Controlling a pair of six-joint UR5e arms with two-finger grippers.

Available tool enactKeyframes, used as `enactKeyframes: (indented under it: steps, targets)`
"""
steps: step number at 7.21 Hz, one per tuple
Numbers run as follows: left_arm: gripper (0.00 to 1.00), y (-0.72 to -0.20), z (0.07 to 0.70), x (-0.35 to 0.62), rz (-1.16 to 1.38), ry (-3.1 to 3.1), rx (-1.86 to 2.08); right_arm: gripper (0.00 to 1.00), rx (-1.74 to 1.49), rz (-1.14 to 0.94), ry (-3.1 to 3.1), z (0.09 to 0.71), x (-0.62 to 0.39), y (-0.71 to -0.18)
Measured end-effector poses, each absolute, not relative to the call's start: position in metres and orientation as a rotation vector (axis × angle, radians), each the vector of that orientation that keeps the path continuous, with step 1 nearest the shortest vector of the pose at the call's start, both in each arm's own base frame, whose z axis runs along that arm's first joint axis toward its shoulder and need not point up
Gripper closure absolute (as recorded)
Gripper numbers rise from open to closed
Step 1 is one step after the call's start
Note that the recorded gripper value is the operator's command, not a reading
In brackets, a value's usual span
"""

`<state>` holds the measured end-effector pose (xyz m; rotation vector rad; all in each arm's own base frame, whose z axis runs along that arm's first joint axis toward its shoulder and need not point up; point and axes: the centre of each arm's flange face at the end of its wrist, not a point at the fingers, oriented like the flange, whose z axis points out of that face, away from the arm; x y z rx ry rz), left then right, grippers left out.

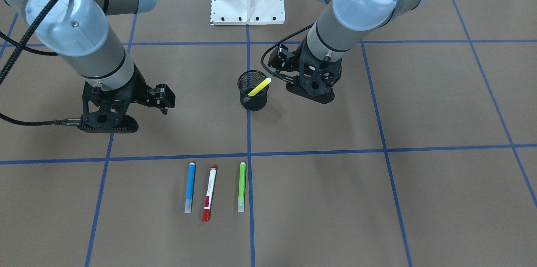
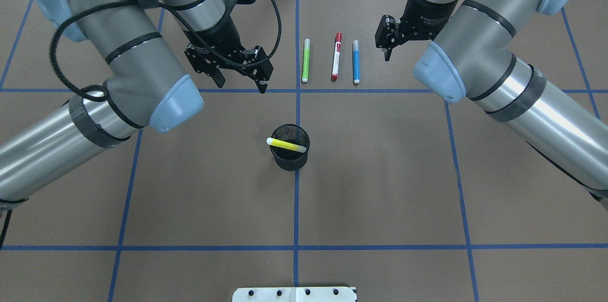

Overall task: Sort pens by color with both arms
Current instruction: 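Raise the right gripper away while the left gripper moves toward the cup, then lower the left gripper into the pen cup and grasp the yellow highlighter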

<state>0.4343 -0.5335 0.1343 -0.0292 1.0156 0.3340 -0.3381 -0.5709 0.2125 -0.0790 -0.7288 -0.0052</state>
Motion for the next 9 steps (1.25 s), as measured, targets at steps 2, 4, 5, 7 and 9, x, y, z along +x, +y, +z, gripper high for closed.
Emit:
enactKeyframes:
  steps: [2, 4, 5, 7, 9]
  targets:
    - [0.29, -0.521, 0.135, 0.471, 0.363, 0.995, -0.085, 0.01, -0.081, -0.022, -0.725, 0.217, -0.328, -0.564]
    - [0.32, -0.512, 0.145, 0.494, 0.379, 0.972, -0.12, 0.01, -0.064, -0.044, -0.733, 0.224, -0.315, -0.552]
    - [0.32, -0.506, 0.15, 0.507, 0.39, 0.962, -0.138, 0.01, -0.06, -0.05, -0.738, 0.225, -0.313, -0.547]
    - [0.35, -0.496, 0.158, 0.528, 0.406, 0.944, -0.167, 0.01, -0.06, -0.059, -0.741, 0.225, -0.314, -0.543]
    - [0.4, -0.488, 0.161, 0.54, 0.416, 0.933, -0.18, 0.01, -0.063, -0.065, -0.741, 0.225, -0.317, -0.541]
